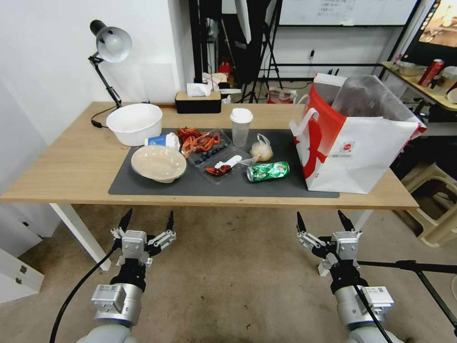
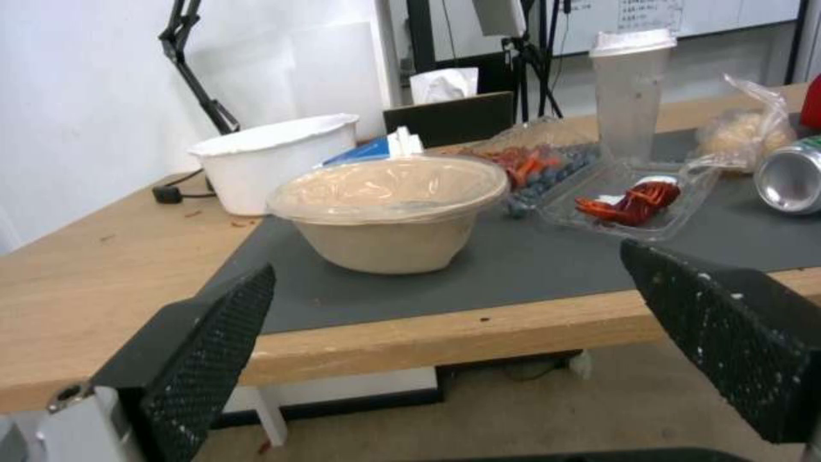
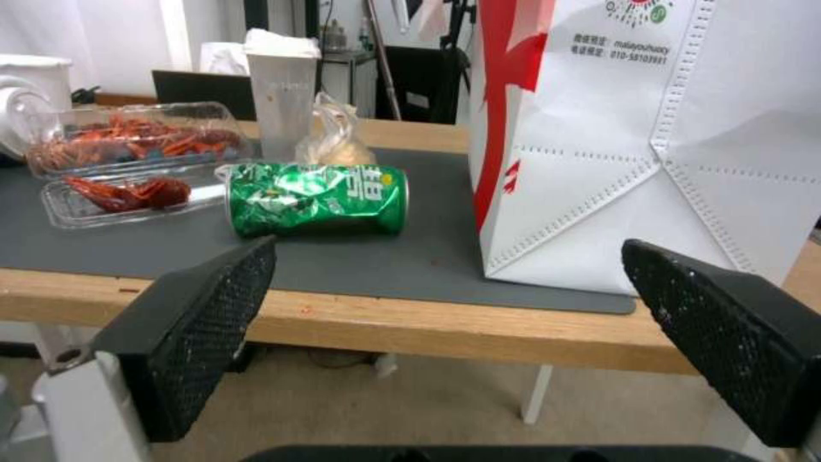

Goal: Pick up the trash from the table and place it into the takeout bag.

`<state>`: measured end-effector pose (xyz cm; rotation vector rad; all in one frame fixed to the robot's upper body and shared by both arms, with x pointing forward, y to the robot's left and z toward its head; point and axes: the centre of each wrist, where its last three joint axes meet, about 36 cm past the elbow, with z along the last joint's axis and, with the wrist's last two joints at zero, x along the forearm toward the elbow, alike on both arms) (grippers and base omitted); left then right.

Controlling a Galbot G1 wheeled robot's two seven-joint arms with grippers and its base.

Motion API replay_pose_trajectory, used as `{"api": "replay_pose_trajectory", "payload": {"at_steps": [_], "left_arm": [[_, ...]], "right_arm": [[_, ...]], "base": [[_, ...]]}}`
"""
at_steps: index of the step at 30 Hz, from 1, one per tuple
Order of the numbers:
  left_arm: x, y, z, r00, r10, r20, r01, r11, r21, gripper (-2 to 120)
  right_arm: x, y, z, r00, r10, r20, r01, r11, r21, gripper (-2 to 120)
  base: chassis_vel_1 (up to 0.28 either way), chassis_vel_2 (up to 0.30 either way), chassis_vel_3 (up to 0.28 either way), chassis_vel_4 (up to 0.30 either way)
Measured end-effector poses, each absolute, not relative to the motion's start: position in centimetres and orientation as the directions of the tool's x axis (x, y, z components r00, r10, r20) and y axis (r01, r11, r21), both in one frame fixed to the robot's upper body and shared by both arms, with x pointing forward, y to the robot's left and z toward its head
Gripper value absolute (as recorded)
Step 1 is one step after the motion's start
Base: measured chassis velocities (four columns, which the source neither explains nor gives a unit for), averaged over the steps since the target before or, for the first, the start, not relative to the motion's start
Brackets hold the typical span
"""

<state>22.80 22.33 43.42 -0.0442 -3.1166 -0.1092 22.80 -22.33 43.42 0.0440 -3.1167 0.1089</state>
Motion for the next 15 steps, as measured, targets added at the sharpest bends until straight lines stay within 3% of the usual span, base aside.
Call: {"api": "replay_pose_trajectory", "payload": {"at_steps": [11,15], "left_arm": [[22.9,22.3,43.5,-0.999,0.027,0.026,0.028,0.997,0.066,100],[24.6,22.4,46.4,-0.997,0.024,0.073,0.022,1.000,-0.020,100]], "right_arm": [[22.9,-22.4,43.6,-0.999,-0.025,0.026,-0.027,0.997,-0.066,100],[25.0,-24.1,46.8,-0.998,0.040,0.058,0.040,0.999,-0.002,100]], "base": [[0.000,0.000,0.000,0.000],[0.000,0.000,0.000,0.000]]}}
